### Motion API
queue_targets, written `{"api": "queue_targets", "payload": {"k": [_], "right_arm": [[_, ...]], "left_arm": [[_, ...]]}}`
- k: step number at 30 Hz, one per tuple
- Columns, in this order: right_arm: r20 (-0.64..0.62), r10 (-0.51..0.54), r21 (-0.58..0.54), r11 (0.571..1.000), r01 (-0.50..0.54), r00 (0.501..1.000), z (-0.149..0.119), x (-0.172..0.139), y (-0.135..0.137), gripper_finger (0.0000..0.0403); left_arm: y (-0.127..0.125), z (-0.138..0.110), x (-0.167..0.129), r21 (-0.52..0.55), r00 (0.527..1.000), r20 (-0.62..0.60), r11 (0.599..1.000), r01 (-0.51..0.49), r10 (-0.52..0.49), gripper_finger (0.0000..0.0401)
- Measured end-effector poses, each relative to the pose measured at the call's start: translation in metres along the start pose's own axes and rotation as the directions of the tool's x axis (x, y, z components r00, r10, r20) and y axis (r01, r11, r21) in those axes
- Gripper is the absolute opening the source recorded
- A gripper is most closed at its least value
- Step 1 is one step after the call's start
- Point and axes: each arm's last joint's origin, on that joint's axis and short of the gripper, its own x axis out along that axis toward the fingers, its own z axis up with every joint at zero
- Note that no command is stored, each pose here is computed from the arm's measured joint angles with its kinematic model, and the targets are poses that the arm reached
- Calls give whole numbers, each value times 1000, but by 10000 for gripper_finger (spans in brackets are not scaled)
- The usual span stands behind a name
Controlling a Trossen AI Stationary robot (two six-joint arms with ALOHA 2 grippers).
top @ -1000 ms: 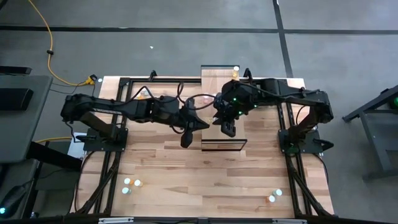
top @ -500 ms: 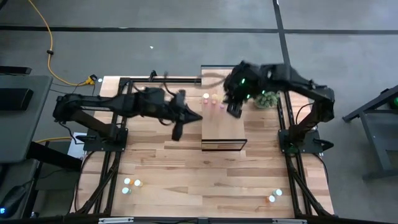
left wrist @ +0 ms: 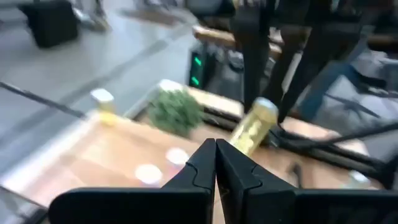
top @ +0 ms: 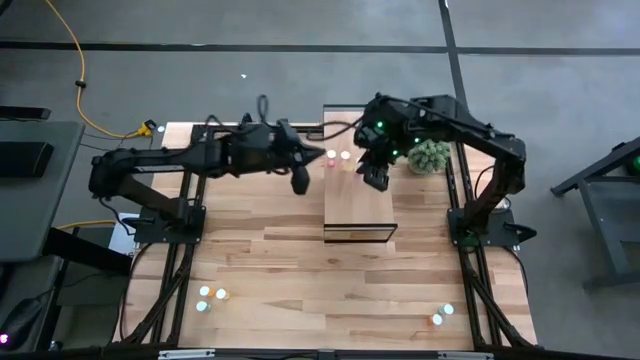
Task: Pick and place medicine bottles onto shelf by color
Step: Put the bottom yellow pill bottle on the shelf aligned with the other yellow pill bottle
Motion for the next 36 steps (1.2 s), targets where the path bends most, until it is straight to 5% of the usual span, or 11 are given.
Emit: {"api": "queue_targets", "payload": {"k": [7,23,36], "right_arm": [[-21,2,-27,1000,-3,1000,2,10,9,103],[8,52,-21,998,-52,999,5,10,11,103],[32,56,-35,998,-55,998,8,11,11,103]], "left_arm": [[-11,-11,24,-51,985,-27,985,166,-168,0],[-14,-19,36,-68,995,-33,994,90,-92,0],[-20,-28,38,-88,982,-107,986,144,-153,0]]}}
